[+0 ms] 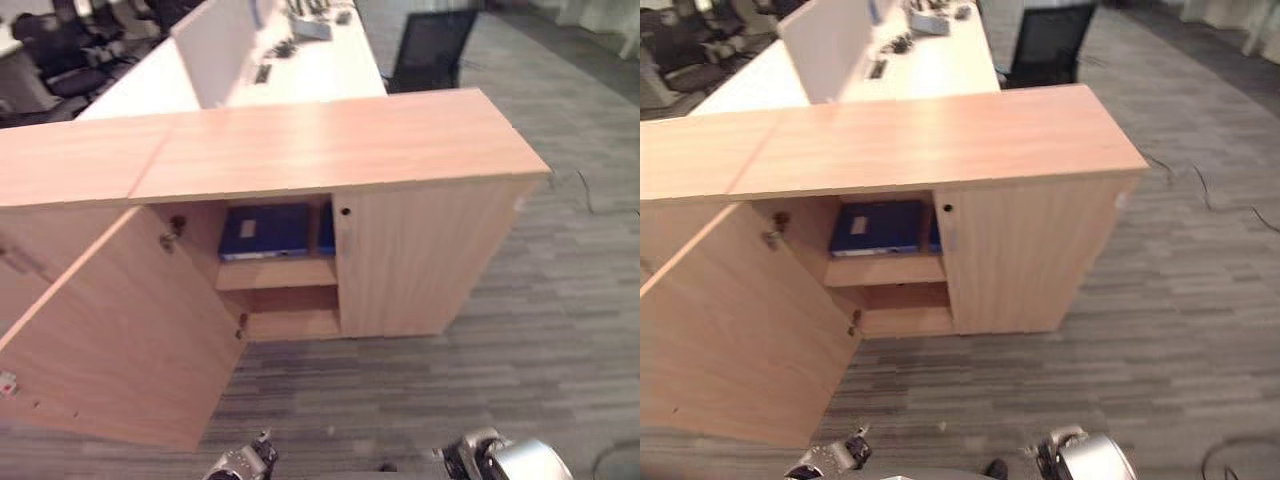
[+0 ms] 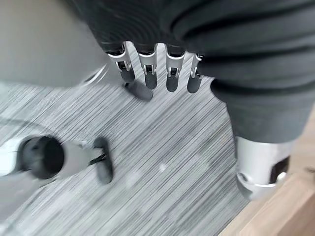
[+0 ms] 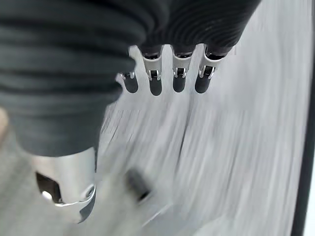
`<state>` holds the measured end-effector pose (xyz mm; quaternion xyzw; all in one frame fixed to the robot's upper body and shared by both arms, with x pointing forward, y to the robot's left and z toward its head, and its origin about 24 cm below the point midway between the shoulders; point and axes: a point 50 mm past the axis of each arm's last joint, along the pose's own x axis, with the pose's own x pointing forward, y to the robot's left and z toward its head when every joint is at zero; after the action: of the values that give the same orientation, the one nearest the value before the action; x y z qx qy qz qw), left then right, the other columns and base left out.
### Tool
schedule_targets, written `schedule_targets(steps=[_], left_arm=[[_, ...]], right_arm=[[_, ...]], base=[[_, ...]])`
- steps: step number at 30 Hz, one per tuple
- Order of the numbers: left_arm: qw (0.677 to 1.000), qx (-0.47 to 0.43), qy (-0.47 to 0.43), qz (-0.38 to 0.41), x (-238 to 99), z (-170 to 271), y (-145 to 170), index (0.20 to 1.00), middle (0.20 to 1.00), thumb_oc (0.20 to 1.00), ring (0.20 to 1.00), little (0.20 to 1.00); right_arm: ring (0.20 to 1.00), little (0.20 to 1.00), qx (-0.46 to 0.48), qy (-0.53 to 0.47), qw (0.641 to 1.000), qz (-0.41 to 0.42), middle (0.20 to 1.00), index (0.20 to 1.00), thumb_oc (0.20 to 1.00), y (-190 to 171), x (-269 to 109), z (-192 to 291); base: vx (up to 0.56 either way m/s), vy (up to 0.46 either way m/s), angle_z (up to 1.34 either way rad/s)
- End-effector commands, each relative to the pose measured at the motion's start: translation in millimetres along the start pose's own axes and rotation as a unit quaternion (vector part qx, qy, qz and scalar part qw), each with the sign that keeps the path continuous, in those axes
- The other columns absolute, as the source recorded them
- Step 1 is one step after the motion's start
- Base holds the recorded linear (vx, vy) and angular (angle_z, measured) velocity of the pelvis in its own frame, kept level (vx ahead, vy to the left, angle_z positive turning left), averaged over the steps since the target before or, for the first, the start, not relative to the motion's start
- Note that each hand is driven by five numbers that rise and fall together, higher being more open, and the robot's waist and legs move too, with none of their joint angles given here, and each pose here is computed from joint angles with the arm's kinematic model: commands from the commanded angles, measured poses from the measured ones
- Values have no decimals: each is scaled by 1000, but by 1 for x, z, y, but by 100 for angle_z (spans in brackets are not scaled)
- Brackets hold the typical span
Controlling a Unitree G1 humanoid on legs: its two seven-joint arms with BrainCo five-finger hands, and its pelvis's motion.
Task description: Put the empty folder in the office cabinet
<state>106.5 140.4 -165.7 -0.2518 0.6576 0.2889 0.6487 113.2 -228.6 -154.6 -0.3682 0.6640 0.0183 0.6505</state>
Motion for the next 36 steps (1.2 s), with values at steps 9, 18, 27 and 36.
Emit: schedule_targets(steps=[9,18,27,36], left_arm=[[1000,-16,19,-4,2,-12,-2,1000,1000,1000,1000,1000],[999,-44,-9,-5,0,4,7,1000,1000,1000,1000,1000],[998,-13,-57,7,-5,39,12,1000,1000,1000,1000,1000],[997,-39,-73,8,-7,42,20,1000,1000,1000,1000,1000]], right_arm=[[1000,1000,-354,-83,910,-198,1000,1000,1000,-32,-9,31],[1000,1000,-625,-110,725,-269,1000,1000,1000,-36,-7,27],[1000,1000,-653,-85,724,-206,1000,1000,1000,-5,1,-10],[1000,1000,-645,-31,741,-183,1000,1000,1000,10,4,-55]], base=[[-103,186,15],[-104,196,22],[-15,46,61],[72,-116,29]])
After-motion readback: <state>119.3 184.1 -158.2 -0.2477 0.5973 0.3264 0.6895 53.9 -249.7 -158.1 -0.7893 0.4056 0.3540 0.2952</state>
